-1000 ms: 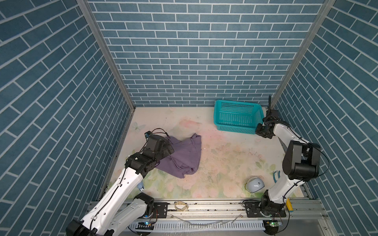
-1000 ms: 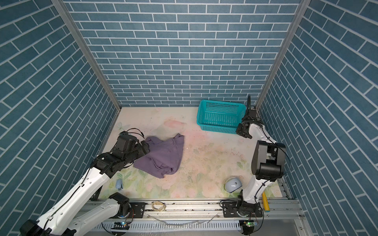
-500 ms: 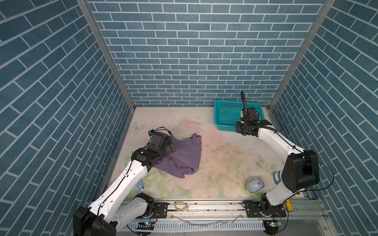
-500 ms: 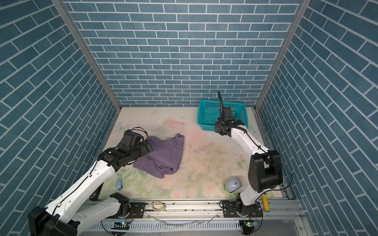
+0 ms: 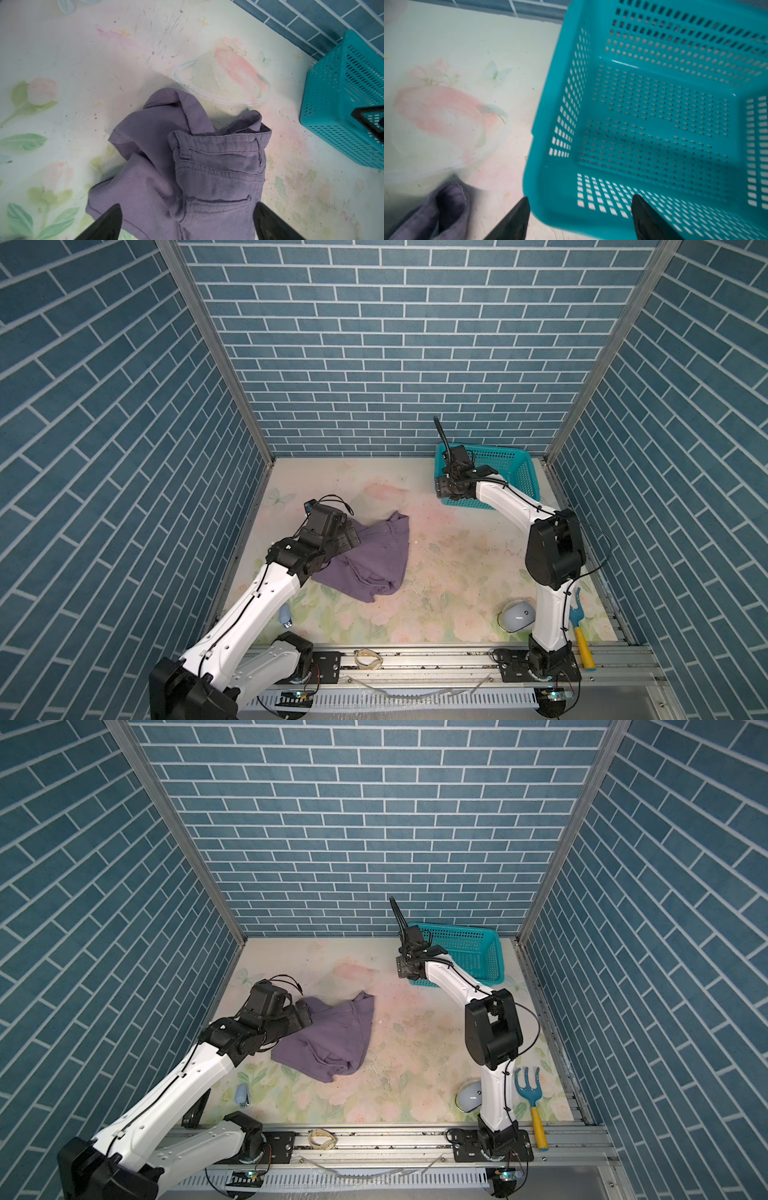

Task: Fold and stack the trousers
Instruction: 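Adjust the basket with the right gripper while the left hovers over the trousers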

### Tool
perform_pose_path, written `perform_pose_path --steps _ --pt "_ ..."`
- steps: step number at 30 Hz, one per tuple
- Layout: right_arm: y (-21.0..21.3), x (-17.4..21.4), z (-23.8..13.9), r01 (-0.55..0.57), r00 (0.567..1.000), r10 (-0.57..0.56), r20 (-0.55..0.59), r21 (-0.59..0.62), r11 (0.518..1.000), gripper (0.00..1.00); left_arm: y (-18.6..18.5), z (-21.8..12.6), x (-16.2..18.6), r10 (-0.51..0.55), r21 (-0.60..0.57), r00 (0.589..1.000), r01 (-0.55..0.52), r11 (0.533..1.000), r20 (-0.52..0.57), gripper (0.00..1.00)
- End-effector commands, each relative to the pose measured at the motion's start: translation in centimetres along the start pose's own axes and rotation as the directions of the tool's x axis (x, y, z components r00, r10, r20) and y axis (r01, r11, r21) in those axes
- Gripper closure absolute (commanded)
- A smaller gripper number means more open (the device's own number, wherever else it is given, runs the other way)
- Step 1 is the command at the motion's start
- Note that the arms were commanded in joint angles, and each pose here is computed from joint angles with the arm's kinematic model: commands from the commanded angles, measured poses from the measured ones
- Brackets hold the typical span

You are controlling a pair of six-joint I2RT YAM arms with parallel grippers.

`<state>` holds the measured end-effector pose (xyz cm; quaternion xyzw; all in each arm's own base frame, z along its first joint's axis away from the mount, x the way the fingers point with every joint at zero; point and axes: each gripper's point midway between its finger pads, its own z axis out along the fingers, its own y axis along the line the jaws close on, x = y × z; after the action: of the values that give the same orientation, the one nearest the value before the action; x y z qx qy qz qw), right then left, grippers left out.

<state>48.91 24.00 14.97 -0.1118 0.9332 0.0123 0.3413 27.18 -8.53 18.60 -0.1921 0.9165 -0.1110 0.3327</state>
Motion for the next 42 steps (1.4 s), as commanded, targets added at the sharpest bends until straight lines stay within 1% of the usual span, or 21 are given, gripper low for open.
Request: perform_pose_path --steps 1,4,5,11,14,17,23,27,29,31,35,37,41,42 --pt "0.4 -0.7 0.8 0.023 1.000 -0.022 -0.022 0.023 0.999 0.01 2.8 -1.1 0.7 0.017 -0.088 1.000 -0.017 0.996 0.004 0.01" --pt "0.6 -1.1 2.0 0.037 0.999 -0.036 -0.027 0.035 0.999 0.01 4.2 -2.3 0.8 0.015 -0.115 1.000 -0.012 0.993 0.027 0.01" --pt "0.7 -0.1 3.5 0.050 0.997 -0.047 -0.059 0.045 0.998 0.01 4.5 -2.6 0.8 0.013 -0.121 0.999 -0.008 0.993 0.037 0.01" --pt "0.6 0.7 6.0 0.080 0.992 -0.072 -0.099 0.079 0.994 0.02 6.1 -3.9 1.4 -0.007 -0.132 0.998 0.016 0.991 0.067 0.01" --pt "0.3 1.2 6.9 0.111 0.989 -0.102 -0.111 0.086 0.990 0.08 6.6 -4.4 1.7 -0.010 -0.141 0.998 0.020 0.990 0.066 0.01" --pt "0.5 1.5 7.6 0.158 0.981 -0.151 -0.119 0.058 0.986 0.16 7.3 -4.9 2.0 -0.009 -0.153 0.998 0.019 0.988 0.067 0.01" --pt "-0.1 1.6 7.4 0.224 0.969 -0.223 -0.110 0.000 0.975 0.21 8.2 -5.3 2.8 -0.032 -0.156 0.997 0.043 0.987 0.071 0.01" --pt "-1.5 1.6 6.7 0.233 0.967 -0.232 -0.107 0.000 0.972 0.22 8.3 -5.2 3.2 -0.047 -0.148 0.996 0.058 0.987 0.071 0.01" --pt "-2.3 1.7 6.6 0.229 0.967 -0.229 -0.113 -0.010 0.973 0.24 8.2 -5.1 3.2 -0.051 -0.144 0.996 0.061 0.988 0.068 0.01" --pt "-3.1 2.0 6.5 0.222 0.967 -0.223 -0.120 -0.018 0.975 0.30 8.1 -4.9 3.2 -0.056 -0.142 0.996 0.064 0.988 0.064 0.01" --pt "-4.7 2.5 6.2 0.187 0.972 -0.193 -0.133 -0.053 0.981 0.36 7.4 -4.5 3.0 -0.063 -0.124 0.996 0.070 0.990 0.059 0.01" --pt "-5.4 2.7 6.0 0.185 0.971 -0.194 -0.142 -0.074 0.980 0.43 7.2 -4.3 3.0 -0.068 -0.119 0.996 0.074 0.990 0.054 0.01" --pt "-6.2 3.8 6.3 0.244 0.952 -0.256 -0.170 -0.086 0.966 0.51 6.7 -3.9 2.9 -0.068 -0.116 0.997 0.072 0.991 0.041 0.01" --pt "-6.4 3.0 5.1 0.268 0.950 -0.278 -0.144 -0.081 0.960 0.52 6.6 -3.8 2.8 -0.067 -0.117 0.997 0.072 0.991 0.040 0.01"
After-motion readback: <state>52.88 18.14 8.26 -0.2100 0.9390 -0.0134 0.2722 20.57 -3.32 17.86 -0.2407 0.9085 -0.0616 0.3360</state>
